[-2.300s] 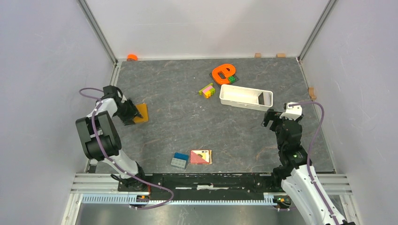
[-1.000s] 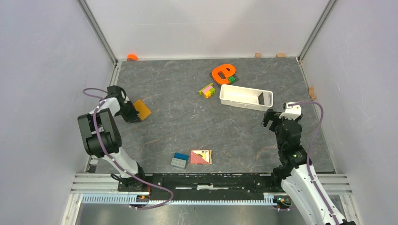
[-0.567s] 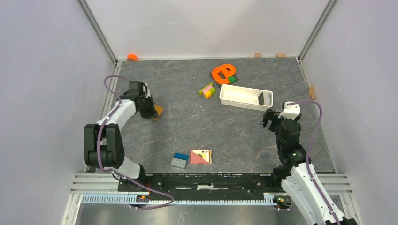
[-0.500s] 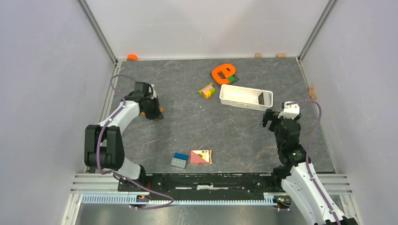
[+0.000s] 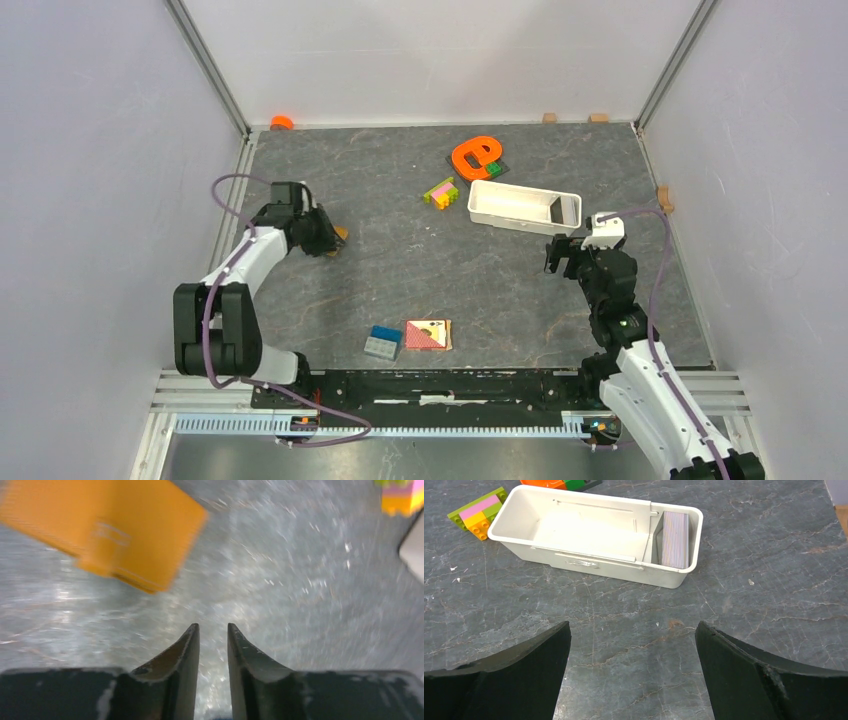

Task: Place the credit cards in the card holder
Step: Pick up the card holder from the center of the board.

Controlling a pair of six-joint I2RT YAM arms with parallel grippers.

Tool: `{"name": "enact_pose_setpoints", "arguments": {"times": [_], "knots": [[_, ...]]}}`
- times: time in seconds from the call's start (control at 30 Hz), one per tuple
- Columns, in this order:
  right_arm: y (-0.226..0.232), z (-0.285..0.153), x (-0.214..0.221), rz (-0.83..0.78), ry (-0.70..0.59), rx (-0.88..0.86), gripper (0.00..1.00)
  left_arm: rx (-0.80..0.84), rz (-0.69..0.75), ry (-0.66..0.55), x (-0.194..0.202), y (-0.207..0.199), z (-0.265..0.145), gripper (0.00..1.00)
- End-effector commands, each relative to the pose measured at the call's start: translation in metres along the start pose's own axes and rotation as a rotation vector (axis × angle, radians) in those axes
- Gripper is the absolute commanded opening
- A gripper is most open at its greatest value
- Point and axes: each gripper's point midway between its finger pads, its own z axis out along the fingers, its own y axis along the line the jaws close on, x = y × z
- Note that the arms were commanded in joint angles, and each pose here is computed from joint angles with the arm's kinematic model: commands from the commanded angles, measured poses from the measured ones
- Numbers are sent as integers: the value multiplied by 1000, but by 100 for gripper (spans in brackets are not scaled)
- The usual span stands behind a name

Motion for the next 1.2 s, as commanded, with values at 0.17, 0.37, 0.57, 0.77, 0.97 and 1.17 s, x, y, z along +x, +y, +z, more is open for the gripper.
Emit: {"name": "enact_pose_setpoints", "arguments": {"times": [0.17, 0.37, 0.57, 0.77, 0.97, 1.17], "knots": [[8, -1, -20, -1, -76, -45, 98, -82, -365, -301, -41, 53, -12, 56], [8, -2, -22, 0, -86, -49, 98, -95, -500, -387, -46, 75, -3, 58], [8, -3, -23, 0, -92, -49, 98, -93, -547, -401, -45, 86, 8, 60], [9, -3, -23, 1, -92, -51, 98, -59, -597, -376, -45, 93, 26, 62], [9, -2, -22, 1, -88, -54, 98, -62, -625, -365, -43, 102, 37, 59], [10, -2, -21, 0, -83, -56, 98, -55, -613, -347, -45, 104, 48, 43]]}}
